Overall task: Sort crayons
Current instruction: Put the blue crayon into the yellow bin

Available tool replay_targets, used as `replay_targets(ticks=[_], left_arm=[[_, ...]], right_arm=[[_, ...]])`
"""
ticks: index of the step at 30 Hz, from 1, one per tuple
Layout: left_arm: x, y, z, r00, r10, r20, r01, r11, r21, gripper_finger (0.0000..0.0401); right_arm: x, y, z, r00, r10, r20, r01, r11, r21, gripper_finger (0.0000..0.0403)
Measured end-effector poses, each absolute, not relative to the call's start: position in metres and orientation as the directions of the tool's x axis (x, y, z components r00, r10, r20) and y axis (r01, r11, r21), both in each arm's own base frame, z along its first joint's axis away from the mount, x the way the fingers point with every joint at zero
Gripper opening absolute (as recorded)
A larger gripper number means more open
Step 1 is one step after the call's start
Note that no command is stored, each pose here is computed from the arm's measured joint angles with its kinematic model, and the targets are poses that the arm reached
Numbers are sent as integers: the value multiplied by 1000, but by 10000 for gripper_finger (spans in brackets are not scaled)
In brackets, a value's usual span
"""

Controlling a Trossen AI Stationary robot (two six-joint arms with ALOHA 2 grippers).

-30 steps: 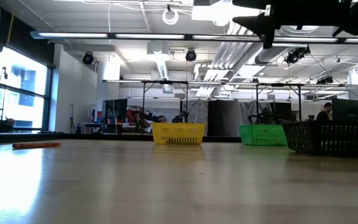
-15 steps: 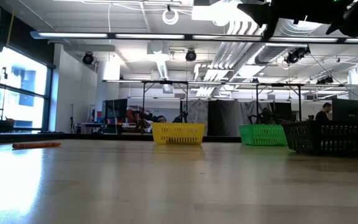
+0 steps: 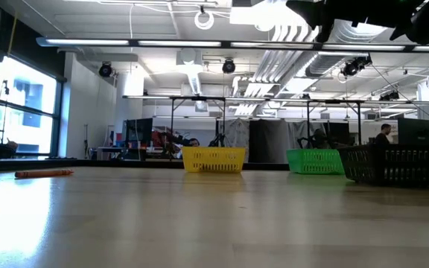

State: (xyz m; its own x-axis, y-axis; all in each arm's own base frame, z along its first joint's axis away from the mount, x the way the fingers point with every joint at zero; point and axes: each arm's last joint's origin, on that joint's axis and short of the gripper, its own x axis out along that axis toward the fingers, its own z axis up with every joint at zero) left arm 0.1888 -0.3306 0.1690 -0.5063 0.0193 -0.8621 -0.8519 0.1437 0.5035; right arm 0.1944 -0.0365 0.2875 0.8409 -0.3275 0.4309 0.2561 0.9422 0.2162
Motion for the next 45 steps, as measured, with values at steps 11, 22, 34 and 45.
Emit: replay_targets(ticks=[11,22,34,45], left_arm=[[175,-321,146,-553,96,-828,-820,111,561,136],[163,-314,124,-567,106,-817,-809,119,576,136],[149,-304,112,-588,77,-805,-795,126,593,135],[139,-289,100,-563,19,-826,-817,139,560,91]], right_arm=[[195,-36,287,846,-327,421,245,940,238,197],[195,-36,286,849,-327,416,244,940,240,197],[195,-36,286,849,-327,415,244,939,240,197],[195,-36,286,849,-327,416,245,940,239,197]])
